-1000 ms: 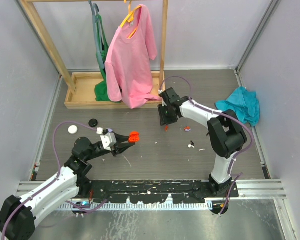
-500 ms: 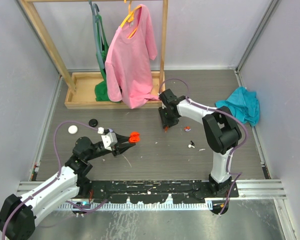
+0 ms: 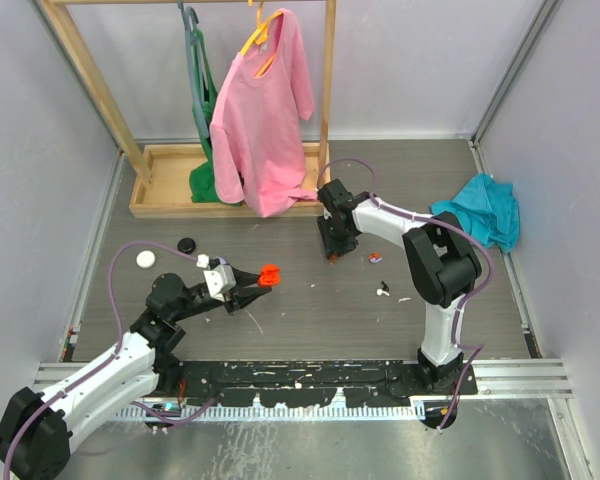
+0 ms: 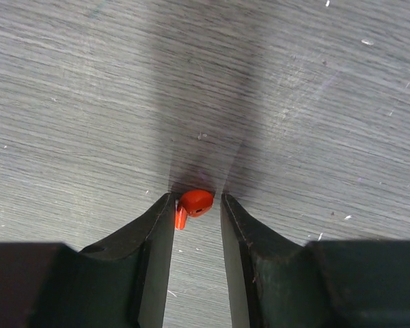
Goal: Insert the wireless bluetooth earbuds into the charging case
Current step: Pick up the earbud from the center of the board.
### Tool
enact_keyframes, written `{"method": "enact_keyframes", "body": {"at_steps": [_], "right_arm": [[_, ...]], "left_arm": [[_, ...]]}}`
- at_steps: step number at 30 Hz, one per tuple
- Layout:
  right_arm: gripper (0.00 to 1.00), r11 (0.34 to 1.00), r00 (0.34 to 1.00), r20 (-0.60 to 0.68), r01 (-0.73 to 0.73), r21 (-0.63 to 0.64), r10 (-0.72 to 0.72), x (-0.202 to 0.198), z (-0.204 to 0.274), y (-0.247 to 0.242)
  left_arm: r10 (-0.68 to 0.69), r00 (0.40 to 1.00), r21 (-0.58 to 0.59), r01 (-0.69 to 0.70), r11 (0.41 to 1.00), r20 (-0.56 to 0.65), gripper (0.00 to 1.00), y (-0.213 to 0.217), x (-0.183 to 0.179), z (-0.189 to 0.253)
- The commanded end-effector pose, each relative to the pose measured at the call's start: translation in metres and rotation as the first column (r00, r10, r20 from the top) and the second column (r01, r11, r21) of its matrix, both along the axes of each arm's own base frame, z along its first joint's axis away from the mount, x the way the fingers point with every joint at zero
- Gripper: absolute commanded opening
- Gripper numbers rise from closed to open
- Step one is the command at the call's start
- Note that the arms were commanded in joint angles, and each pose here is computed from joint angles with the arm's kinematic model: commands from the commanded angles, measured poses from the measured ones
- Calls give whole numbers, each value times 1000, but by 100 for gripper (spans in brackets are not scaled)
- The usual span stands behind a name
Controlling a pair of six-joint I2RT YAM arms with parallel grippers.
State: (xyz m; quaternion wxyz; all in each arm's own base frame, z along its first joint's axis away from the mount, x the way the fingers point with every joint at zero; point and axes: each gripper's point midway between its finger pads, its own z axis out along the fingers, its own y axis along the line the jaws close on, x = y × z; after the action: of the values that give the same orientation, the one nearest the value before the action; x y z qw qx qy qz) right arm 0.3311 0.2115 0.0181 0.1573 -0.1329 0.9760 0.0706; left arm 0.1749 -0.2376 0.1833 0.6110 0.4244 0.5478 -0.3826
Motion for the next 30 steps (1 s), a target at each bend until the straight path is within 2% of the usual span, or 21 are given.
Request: {"method": "enact_keyframes", "body": {"at_steps": [1,15,26,30], "right_arm": [[38,999,1000,-7,-5,-49,5,-3,1,-3],[34,991,1000,-21,-13,-133,10,-1,-13,-4],[34,993,1000,-23,-24,-114,22,-1,-20,1],[28,996,999,-1,-35,-85,35,1,-17,5]], "left_arm": [[-11,998,-32,13,999,62,0,-3,0,22],[-1,998,-34,3,999,66,0,-1,1,24],[12,998,-28,-11,1000,63,0,-1,3,21],[16,998,-27,-14,1000,66,0,0,4,21]]}}
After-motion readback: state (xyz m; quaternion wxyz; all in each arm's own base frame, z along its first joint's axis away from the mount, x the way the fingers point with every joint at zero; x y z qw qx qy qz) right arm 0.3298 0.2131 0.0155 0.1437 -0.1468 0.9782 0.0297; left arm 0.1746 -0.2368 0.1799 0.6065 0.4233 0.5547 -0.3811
